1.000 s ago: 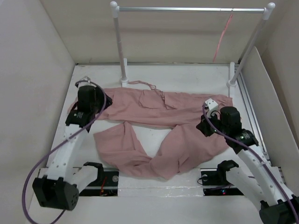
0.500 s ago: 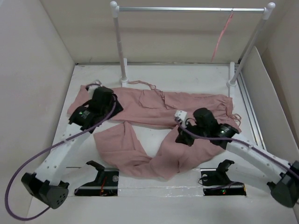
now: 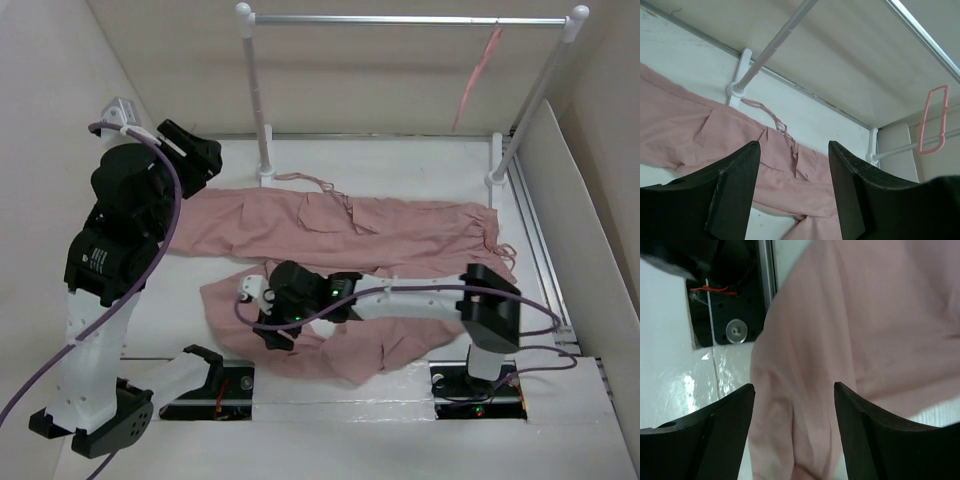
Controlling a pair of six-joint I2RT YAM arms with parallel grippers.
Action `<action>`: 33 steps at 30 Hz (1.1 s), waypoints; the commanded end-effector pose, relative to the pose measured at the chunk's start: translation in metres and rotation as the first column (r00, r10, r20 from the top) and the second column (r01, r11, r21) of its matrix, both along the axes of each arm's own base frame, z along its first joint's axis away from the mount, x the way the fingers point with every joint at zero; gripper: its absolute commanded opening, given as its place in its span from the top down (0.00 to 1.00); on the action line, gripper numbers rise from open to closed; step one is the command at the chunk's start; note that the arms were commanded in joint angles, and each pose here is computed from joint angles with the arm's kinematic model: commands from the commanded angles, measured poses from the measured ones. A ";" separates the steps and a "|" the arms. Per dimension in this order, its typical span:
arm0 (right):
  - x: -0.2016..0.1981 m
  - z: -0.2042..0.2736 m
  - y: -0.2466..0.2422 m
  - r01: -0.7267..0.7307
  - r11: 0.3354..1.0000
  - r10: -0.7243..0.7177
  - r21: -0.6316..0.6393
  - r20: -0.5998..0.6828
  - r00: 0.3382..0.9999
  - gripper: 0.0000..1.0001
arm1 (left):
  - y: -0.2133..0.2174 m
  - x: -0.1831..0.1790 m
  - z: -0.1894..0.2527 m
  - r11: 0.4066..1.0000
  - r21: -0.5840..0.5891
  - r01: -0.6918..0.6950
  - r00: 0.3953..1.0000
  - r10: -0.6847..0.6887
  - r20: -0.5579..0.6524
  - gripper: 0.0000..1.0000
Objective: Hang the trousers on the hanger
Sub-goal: Flatten out the trousers at the center of the board.
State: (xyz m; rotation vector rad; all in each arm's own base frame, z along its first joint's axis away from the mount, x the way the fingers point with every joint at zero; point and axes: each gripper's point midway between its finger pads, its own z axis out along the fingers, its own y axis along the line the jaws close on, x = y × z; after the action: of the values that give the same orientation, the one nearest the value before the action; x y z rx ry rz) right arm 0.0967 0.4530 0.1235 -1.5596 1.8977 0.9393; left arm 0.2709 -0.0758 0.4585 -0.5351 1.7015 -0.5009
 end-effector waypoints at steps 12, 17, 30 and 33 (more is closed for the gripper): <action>-0.009 -0.058 0.092 0.018 0.998 -0.019 -0.056 -0.011 1.000 0.52 | -0.014 0.006 0.035 0.992 0.078 0.096 0.991 -0.103 0.085 0.48; -0.002 -0.037 0.084 0.055 0.998 -0.054 -0.044 0.030 0.998 1.00 | -0.004 0.006 0.019 0.992 0.114 0.052 0.997 -0.058 0.052 0.47; -0.042 0.188 -0.028 -0.087 0.925 0.035 0.369 0.144 0.989 1.00 | 0.045 0.008 0.002 0.937 0.318 -0.145 0.984 0.169 -0.050 0.45; -0.049 0.209 -0.052 -0.128 0.886 0.062 0.446 0.160 0.985 1.00 | 0.049 0.007 -0.001 0.929 0.330 -0.165 0.979 0.195 -0.061 0.45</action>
State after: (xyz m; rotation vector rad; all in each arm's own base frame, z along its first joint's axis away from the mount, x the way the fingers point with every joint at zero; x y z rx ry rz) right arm 0.0578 0.4125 0.3528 -1.3145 1.4049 1.1444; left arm 0.2877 -0.0448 0.4458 -0.4438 1.7992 -0.1359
